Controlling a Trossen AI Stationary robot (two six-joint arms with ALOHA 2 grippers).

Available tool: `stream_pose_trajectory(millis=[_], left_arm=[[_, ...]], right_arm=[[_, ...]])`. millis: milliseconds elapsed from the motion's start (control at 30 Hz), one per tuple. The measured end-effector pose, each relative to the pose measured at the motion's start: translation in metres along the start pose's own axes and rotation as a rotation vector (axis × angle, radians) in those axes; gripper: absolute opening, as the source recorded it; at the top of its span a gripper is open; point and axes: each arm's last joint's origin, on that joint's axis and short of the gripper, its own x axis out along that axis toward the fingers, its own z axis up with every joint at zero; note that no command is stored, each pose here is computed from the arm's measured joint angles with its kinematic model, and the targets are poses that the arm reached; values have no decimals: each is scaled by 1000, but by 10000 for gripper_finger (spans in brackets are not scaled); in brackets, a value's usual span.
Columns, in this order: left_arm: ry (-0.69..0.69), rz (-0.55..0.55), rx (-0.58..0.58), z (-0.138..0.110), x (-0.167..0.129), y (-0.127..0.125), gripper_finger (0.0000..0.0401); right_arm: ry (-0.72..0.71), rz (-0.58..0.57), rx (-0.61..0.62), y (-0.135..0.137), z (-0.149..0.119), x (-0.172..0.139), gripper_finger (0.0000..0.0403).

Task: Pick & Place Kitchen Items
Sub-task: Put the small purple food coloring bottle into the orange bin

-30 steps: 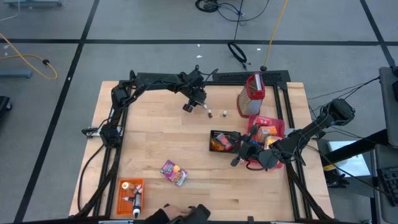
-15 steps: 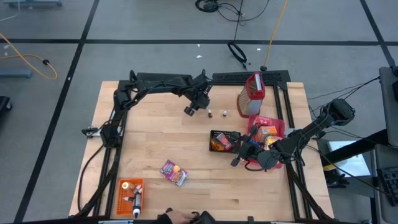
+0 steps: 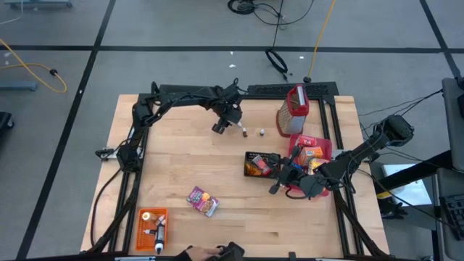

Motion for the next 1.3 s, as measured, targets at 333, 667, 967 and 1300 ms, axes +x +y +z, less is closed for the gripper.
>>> stream_pose_trajectory(millis=[333,667,967,1300], left_arm=[[-200,9,-262,36,-71,-11,152],[-355,-290,-424,51,-105,-44,152],[-347,-281,-399,56,-88,-102,152],[-489,-155,-451,54,-83,-155,152]], right_arm=[[27,-43,39,-13,-3,21,54],[89,-49,158,-41,-13,58,54],[243,-29,281,-70,-35,86,54],[496,7,392,-105,-38,104,54]])
